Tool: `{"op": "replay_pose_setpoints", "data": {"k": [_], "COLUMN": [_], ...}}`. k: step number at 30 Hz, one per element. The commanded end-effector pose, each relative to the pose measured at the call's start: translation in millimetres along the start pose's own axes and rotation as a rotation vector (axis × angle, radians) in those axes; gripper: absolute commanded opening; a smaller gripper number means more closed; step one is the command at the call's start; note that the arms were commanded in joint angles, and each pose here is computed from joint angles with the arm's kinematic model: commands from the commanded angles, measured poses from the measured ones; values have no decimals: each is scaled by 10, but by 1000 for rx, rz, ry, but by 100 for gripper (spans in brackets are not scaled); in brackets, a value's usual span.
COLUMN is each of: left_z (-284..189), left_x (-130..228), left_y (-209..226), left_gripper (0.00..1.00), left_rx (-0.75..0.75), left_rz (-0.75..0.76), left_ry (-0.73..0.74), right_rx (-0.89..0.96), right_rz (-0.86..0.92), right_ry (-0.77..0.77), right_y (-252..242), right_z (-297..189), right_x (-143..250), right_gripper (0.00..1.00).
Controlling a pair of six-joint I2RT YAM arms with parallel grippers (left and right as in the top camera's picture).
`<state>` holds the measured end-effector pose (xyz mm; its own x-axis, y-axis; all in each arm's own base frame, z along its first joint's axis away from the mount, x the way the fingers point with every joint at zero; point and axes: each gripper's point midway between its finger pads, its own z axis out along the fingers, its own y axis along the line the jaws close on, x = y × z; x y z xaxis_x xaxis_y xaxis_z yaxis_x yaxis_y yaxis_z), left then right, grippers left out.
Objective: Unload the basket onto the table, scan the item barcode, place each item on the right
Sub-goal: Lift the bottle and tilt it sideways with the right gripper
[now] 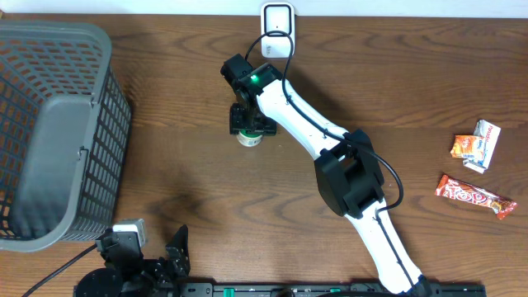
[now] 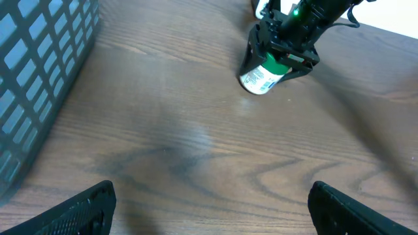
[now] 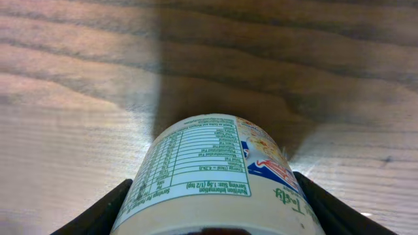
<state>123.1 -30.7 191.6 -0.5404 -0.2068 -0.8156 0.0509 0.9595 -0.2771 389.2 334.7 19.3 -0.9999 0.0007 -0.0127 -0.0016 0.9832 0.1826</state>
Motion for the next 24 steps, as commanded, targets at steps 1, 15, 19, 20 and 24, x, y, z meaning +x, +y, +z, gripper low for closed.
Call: {"op": "replay_pose_setpoints", "data": {"k": [1,15,19,20,24], "left_z": [-5,-5,-5,-5,-5], "left_x": [6,6,6,6,6], "left_y": [-23,-23,-23,-23,-23], "left_gripper": [94,94,94,94,95], "left_rx": [14,14,14,14,14], "left_rz": [5,5,5,5,5], "left_ry": [2,2,2,2,2], "right_rx": [-96,-482,-470,-468,-469], "right_rz": [-19,-23,10,17,56], "right_ry": [58,328,393,401,412], "right_y": [154,-23,-462,-507,-709], "right_z": [-176,-928,-1042,-1056,-1109], "right_x": [107,269,283,289,243], "right_gripper": [61,63,63,63,62]}}
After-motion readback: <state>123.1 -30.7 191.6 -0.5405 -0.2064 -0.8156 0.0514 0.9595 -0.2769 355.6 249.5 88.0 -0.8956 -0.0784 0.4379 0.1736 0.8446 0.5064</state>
